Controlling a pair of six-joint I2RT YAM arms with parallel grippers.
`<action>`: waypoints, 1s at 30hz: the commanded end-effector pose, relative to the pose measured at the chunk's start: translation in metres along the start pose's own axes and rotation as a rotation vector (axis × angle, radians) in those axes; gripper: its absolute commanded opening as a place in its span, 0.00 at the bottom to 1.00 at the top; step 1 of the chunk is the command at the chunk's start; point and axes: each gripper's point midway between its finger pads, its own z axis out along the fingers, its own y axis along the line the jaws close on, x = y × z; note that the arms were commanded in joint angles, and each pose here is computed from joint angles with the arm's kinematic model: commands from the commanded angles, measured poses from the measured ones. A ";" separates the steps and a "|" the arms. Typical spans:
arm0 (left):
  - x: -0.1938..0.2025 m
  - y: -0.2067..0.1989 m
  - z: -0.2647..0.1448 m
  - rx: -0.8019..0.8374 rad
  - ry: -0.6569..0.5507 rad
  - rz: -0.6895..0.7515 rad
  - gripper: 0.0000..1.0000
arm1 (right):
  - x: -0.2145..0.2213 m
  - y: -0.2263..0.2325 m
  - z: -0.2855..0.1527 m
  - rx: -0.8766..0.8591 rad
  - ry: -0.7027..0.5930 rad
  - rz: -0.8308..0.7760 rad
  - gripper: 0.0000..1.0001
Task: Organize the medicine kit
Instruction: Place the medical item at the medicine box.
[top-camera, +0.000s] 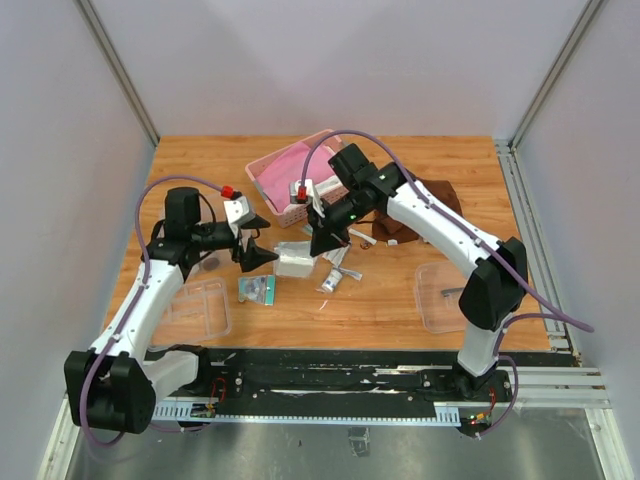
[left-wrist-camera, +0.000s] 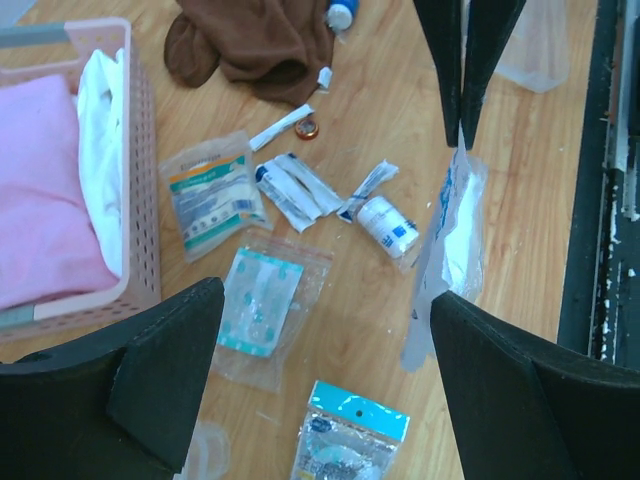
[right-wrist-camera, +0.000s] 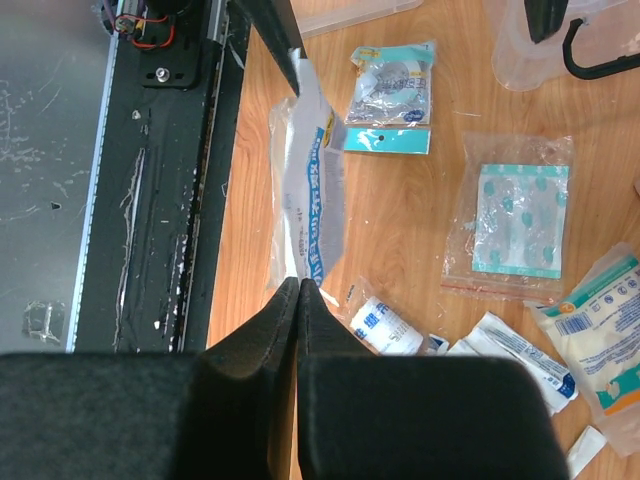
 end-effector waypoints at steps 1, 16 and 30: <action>-0.022 -0.019 0.006 0.111 -0.056 0.045 0.88 | -0.004 0.016 -0.007 -0.046 -0.026 -0.036 0.01; -0.011 -0.033 0.016 0.154 0.025 0.053 0.75 | 0.008 0.023 -0.011 -0.020 0.006 -0.077 0.01; -0.035 -0.044 -0.002 0.164 0.044 0.135 0.87 | 0.010 0.033 -0.011 -0.032 0.003 -0.076 0.01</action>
